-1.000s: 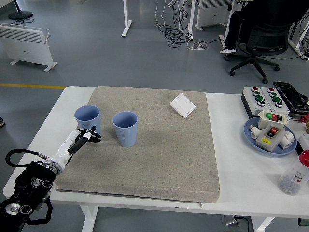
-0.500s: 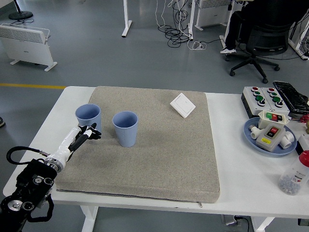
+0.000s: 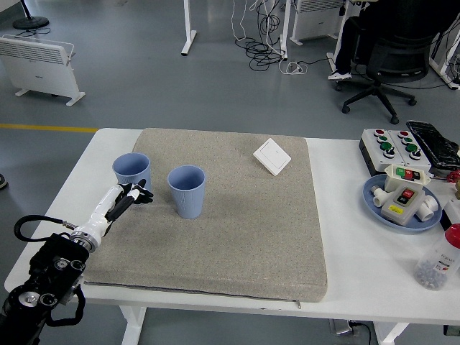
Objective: Push cup pick cup insert cup
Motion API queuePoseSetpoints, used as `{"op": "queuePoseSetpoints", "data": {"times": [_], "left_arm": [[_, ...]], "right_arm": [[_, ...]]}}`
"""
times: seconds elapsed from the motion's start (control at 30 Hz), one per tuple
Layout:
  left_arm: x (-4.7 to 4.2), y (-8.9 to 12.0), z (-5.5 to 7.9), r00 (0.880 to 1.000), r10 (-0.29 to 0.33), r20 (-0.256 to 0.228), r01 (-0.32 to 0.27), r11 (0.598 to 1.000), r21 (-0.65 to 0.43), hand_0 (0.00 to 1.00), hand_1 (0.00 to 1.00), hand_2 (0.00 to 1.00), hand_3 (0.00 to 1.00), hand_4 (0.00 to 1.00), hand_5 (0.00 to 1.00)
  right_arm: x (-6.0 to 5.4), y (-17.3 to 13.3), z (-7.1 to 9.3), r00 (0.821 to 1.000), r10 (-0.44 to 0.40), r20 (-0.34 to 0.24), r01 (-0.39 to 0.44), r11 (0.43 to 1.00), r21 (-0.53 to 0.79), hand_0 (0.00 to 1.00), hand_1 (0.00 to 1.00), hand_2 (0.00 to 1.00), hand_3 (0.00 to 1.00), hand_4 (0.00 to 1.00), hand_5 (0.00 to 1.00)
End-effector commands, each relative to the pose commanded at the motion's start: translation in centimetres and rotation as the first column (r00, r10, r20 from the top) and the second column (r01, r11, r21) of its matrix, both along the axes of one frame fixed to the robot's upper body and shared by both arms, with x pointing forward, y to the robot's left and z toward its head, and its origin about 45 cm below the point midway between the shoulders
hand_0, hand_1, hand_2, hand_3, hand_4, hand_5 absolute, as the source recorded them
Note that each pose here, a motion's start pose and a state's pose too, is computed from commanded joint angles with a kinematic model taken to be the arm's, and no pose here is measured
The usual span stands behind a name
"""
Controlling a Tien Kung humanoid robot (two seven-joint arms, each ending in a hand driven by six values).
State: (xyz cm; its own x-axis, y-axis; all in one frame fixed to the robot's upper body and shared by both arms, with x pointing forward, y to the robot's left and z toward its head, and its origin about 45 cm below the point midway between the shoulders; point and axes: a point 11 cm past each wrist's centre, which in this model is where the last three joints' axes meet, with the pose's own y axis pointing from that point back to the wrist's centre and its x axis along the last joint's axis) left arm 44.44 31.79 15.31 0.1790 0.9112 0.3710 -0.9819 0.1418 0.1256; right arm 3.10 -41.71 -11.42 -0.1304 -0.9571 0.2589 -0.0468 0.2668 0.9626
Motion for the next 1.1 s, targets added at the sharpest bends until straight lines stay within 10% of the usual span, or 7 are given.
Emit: {"op": "queuePoseSetpoints", "data": {"times": [0.43, 0.7, 0.83, 1.1], "left_arm": [[-0.97, 0.2, 1.3, 0.999, -0.044, 0.03, 0.043, 0.999, 0.031, 0.684, 0.584, 0.515, 0.478, 0.605, 0.998], [-2.16, -0.3, 4.8, 0.987, -0.106, 0.118, 0.102, 0.994, 0.043, 0.591, 0.531, 0.497, 0.478, 0.609, 0.998], [-2.73, -0.7, 8.5, 0.961, -0.075, 0.266, 0.106, 0.989, -0.103, 0.544, 0.518, 0.495, 0.478, 0.634, 0.998], [-2.4, -2.9, 18.0, 0.859, -0.108, 0.5, 0.188, 0.976, -0.113, 0.617, 0.606, 0.562, 0.536, 0.79, 0.998]], "right_arm": [[0.2, 0.0, 0.0, 1.0, -0.018, 0.011, 0.018, 1.0, 0.0, 0.697, 0.605, 0.627, 0.547, 0.102, 0.42], [0.3, -0.1, 0.1, 0.999, -0.027, 0.018, 0.027, 1.0, -0.003, 0.697, 0.605, 0.627, 0.548, 0.103, 0.42], [0.2, 0.0, 0.0, 0.999, -0.045, 0.026, 0.045, 0.999, -0.003, 0.697, 0.605, 0.626, 0.548, 0.103, 0.419], [0.3, -0.2, 0.1, 0.998, -0.05, 0.029, 0.051, 0.999, -0.006, 0.697, 0.605, 0.624, 0.548, 0.102, 0.42]]}}
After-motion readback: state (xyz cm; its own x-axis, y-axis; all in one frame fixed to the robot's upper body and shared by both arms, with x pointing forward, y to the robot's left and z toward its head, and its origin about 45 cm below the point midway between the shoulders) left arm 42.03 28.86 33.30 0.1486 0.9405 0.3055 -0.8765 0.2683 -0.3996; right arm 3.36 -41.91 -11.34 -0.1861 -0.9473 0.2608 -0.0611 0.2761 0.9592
